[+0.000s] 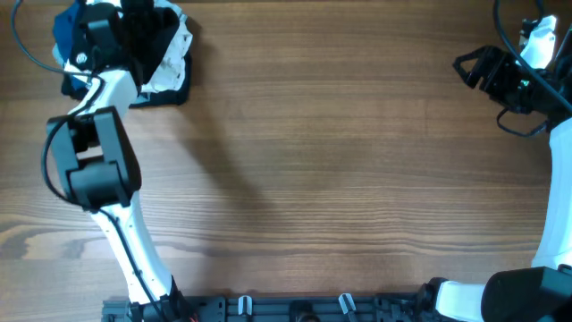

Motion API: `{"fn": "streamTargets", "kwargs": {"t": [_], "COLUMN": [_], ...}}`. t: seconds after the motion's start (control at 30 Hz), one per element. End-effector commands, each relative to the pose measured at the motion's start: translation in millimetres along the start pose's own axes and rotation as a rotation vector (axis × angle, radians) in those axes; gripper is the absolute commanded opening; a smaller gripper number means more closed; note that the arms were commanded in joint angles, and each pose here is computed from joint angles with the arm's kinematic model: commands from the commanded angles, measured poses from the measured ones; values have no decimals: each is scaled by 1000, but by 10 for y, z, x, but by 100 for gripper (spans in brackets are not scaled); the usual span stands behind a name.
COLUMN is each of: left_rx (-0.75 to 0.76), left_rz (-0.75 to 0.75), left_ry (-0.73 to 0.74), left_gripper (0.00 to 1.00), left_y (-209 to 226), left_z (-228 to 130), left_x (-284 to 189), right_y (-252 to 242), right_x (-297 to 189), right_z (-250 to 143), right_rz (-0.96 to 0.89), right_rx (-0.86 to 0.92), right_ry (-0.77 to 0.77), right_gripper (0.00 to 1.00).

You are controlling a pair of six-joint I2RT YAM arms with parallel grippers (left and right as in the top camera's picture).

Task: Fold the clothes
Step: 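Carry the bundle with the left gripper onto the clothes stack at upper left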

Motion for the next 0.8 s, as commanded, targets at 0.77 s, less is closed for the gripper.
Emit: {"fn": "streamTargets", "kwargs": {"t": [0.77], "left_rx": [-11], "left_rz": [-245], "left_ry": [-174], "left_gripper": [100], "left_y": [-119], "left_z": [2054], "left_x": [-1939], "right_y": [608], "right_x": [-588], "right_z": [265], "right_rz": [70], "right_rx": [-418], "right_ry": [-186], "right_gripper": [100]}}
Point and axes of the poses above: each gripper's point midway between its finger pads, its own x axis out along the fingers, its own y axis along the line the jaws close on, z = x × y, the point moved 3 cm from there along -x, back along the fingers, and after that the axes turned 12 degrees about x, right-handed, at the moved point
